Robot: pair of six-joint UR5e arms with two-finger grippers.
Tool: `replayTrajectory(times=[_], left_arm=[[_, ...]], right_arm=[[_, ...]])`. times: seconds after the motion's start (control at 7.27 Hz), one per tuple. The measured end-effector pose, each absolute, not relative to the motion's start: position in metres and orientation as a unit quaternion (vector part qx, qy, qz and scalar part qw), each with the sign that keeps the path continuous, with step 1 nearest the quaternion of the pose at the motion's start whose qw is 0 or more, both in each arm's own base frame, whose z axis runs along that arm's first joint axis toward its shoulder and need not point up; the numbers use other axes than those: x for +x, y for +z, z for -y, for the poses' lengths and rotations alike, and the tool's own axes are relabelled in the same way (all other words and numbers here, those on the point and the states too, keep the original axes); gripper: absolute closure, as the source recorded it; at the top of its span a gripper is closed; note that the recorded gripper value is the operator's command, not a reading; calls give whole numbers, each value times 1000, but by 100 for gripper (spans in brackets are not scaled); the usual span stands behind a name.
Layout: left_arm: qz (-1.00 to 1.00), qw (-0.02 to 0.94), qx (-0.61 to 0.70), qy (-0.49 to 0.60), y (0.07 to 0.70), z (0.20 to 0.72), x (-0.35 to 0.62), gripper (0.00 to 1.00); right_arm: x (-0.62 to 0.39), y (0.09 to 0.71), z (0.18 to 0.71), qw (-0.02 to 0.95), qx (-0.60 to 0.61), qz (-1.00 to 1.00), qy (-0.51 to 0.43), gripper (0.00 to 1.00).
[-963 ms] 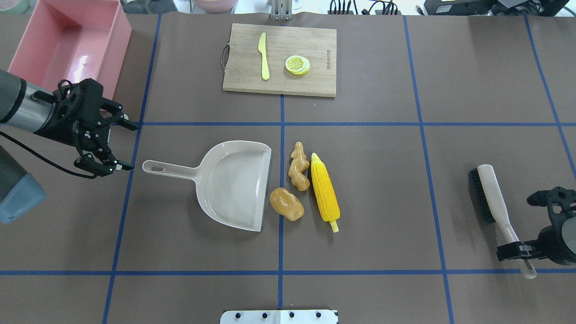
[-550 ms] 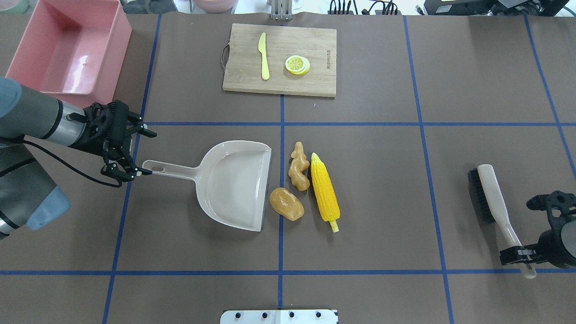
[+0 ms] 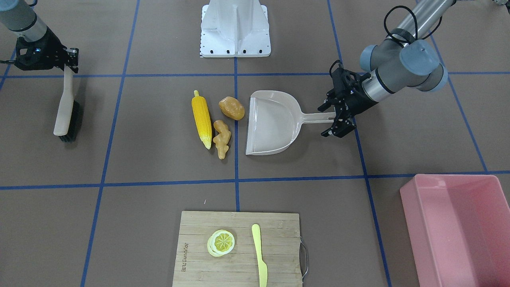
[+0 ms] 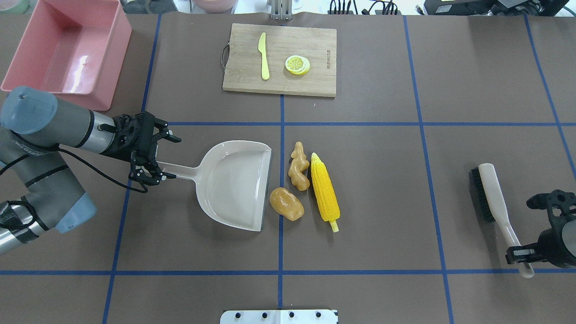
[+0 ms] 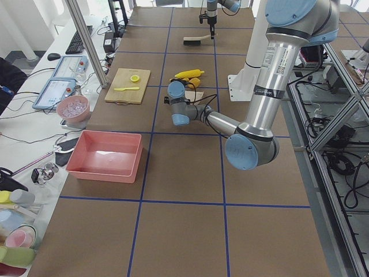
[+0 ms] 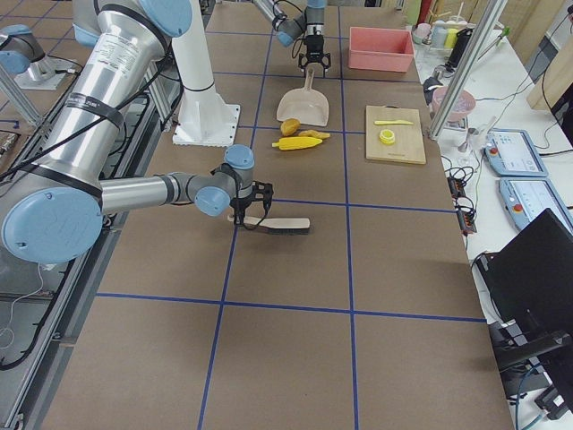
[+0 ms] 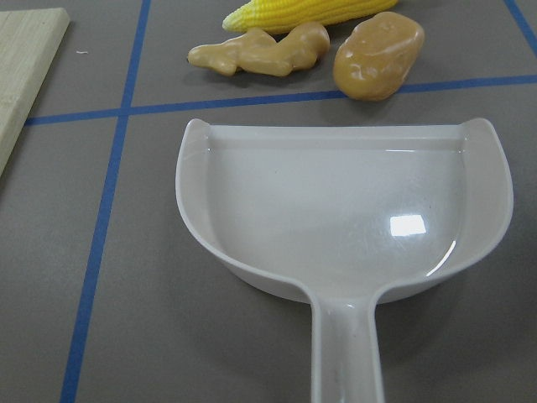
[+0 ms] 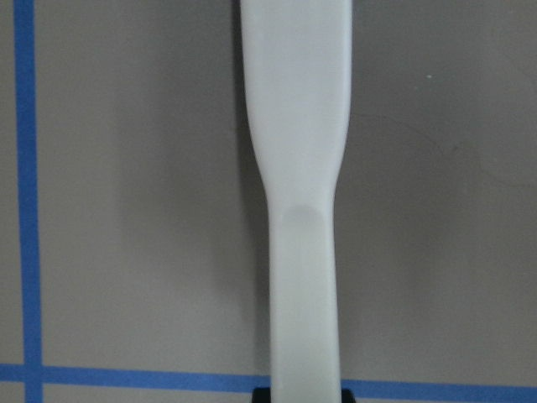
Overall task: Sweep and dump trash into bin
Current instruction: 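Grasp the dustpan handle with the left gripper while the right gripper lifts the brush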
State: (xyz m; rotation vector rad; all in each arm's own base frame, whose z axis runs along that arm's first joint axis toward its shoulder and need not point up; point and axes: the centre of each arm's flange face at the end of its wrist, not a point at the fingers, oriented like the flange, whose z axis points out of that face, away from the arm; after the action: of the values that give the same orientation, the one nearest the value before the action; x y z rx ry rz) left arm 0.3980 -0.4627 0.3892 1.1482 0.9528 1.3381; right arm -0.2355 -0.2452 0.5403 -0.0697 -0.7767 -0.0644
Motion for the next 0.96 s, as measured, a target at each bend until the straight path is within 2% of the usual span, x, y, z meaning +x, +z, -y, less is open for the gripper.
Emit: replayTrajectory(times=[0.55,0.96], left_arm=[[-426,551,464,547,390,448,429,3],[-443,552,458,538,391,439,435,4]], right_arm=[[-244,503,249,904,-10,424,-54,100],[-302,452,262,897,-15,436,-78,100]])
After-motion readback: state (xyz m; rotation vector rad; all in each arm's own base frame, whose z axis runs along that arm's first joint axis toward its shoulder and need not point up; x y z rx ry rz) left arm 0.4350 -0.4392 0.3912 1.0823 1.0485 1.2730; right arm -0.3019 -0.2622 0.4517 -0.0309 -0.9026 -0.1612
